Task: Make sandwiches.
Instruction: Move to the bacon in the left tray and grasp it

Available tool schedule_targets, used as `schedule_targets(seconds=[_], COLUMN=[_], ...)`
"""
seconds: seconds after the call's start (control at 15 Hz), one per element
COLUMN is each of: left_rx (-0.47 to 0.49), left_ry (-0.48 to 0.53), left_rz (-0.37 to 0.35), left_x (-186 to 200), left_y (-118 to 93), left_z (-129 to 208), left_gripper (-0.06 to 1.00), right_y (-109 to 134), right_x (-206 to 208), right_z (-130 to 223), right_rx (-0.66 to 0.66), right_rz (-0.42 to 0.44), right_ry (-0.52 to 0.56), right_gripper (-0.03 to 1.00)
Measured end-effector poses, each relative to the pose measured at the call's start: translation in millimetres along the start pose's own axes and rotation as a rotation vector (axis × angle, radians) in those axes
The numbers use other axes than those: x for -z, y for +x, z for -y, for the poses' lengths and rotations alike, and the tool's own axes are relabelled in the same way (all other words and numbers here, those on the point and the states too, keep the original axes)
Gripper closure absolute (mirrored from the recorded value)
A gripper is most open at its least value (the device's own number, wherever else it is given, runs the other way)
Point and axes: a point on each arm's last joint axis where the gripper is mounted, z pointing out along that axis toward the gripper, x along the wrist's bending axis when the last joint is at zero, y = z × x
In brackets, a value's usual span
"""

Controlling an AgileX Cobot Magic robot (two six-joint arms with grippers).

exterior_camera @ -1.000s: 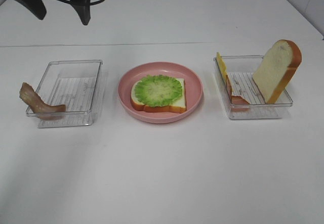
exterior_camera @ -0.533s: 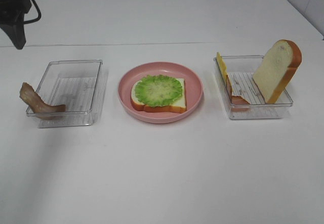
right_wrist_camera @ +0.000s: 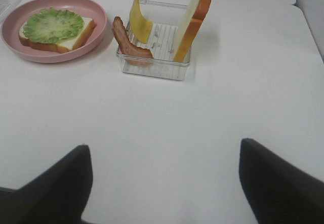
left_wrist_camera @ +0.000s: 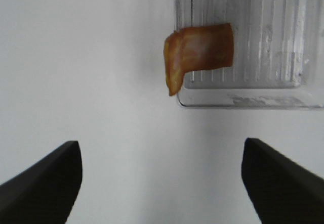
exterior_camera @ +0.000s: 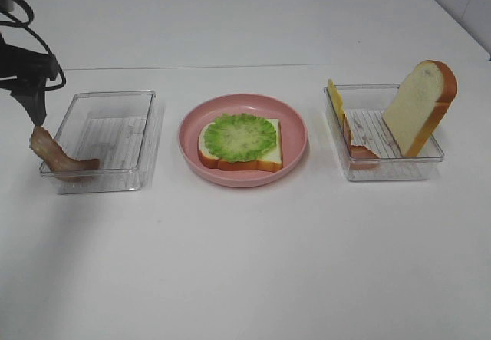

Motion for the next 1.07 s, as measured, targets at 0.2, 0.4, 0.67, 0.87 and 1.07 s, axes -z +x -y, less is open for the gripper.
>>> schedule_targets(seconds=[0.2,0.4,0.67,0.87,1.07], left_rx=[0.003,0.000,0.019,0.031,0.032], left_ry=[0.014,0.024,-0.028,-0.029,-0.027], left_rz=[0.004,0.007,0.042,0.057,0.058], left_x=[-27.7,-59.4,-71.2,-76.4,-77.2], left_y=[-4.1,-8.1,-12.5,-14.2,-14.4], left_z=[-7.1,-13.3,-20.0,-20.7,-20.6], left_gripper=[0.21,0.24,0.35,0.53,0.83], right_y=[0.0,0.0,0.0,0.0,0.0], right_x=[0.0,0.0,0.0,0.0,0.0], right_z=[0.0,0.0,0.0,0.0,0.0], right_rx=[0.000,0.000,0.000,0.000,0.000], right_rz=[0.000,0.000,0.000,0.000,0.000], right_ry=[0.000,0.000,0.000,0.000,0.000], right_gripper=[0.21,0.21,0.21,0.21,0.21])
